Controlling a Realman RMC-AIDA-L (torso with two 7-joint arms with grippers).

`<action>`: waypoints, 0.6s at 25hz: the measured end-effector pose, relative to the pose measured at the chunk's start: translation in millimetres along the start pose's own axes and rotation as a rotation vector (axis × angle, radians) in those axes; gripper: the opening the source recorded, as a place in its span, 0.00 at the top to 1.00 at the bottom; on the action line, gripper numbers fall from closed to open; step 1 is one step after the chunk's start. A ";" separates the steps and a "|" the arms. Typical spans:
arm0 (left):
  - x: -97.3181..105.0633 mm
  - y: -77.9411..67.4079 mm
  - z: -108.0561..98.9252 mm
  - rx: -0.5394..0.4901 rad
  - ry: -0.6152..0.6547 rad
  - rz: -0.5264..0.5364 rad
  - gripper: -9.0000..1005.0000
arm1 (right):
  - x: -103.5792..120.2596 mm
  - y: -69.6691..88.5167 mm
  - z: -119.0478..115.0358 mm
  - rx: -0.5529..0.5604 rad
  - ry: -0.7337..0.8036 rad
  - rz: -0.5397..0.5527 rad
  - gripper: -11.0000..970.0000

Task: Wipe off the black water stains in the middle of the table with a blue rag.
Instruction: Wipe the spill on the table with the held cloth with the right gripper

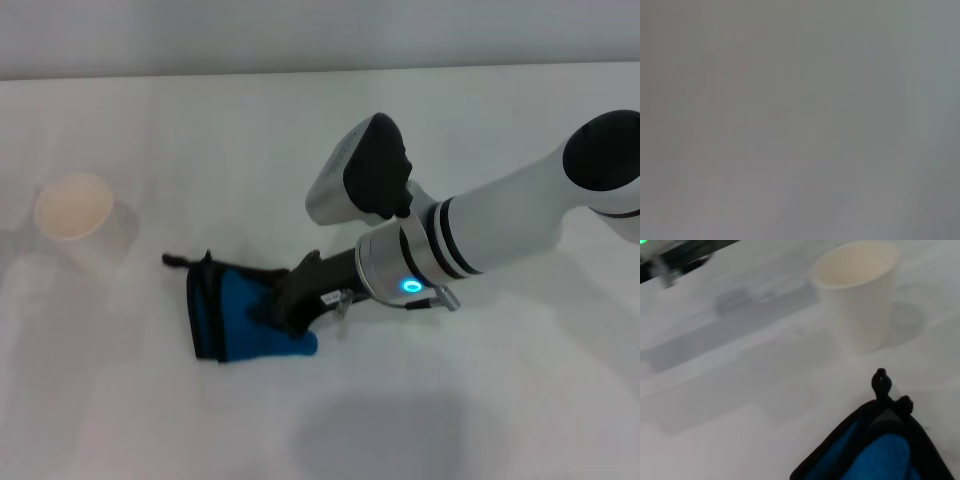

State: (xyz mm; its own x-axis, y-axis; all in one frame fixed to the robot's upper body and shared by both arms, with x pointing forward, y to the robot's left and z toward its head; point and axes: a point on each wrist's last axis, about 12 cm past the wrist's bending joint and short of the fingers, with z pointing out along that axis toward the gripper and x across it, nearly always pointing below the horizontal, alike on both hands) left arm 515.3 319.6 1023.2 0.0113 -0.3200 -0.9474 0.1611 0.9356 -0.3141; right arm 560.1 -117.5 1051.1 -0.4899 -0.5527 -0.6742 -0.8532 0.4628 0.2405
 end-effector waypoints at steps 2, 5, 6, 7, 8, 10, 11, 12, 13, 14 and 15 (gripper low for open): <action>-0.1 0.1 0.0 0.000 -0.001 0.000 0.13 | -1.3 -4.4 0.2 0.038 -0.018 0.008 0.90; -0.3 0.3 0.0 -0.002 -0.002 0.000 0.13 | -1.6 -10.7 -0.6 0.089 -0.041 0.022 0.90; -0.4 0.3 0.2 -0.002 -0.003 0.000 0.13 | -1.1 -12.3 -1.0 0.100 -0.046 0.028 0.90; -0.6 0.4 0.2 -0.002 -0.003 -0.001 0.13 | -0.2 -14.7 -1.5 0.118 -0.053 0.037 0.90; -0.7 0.4 0.3 -0.003 -0.004 -0.001 0.13 | 1.0 -17.3 -2.1 0.137 -0.059 0.046 0.90; -1.0 0.3 0.9 -0.002 -0.006 0.000 0.13 | 5.2 -23.0 -3.3 0.179 -0.069 0.066 0.90; -1.2 0.1 1.4 -0.002 -0.007 0.000 0.13 | 7.1 -25.2 -4.0 0.196 -0.075 0.074 0.90; -1.3 -0.1 1.8 -0.002 -0.007 0.000 0.13 | 9.2 -27.2 -4.7 0.213 -0.081 0.083 0.90; -1.3 -0.1 2.0 -0.002 -0.007 0.000 0.13 | 10.9 -29.0 -5.5 0.229 -0.089 0.092 0.90; -1.3 -0.2 2.1 -0.002 -0.007 0.000 0.13 | 12.3 -30.4 -6.5 0.240 -0.096 0.103 0.90; -1.4 -0.2 2.3 -0.002 -0.008 -0.001 0.13 | 13.1 -32.5 -8.0 0.253 -0.107 0.116 0.90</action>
State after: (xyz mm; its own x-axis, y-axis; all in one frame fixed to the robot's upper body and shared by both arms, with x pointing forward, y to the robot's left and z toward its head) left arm 517.4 319.4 1024.7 0.0189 -0.3216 -0.9467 0.1589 0.9358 -0.3148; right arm 579.9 -145.2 1040.1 -0.5483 -0.4158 -0.7256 -0.7143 0.6840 0.1478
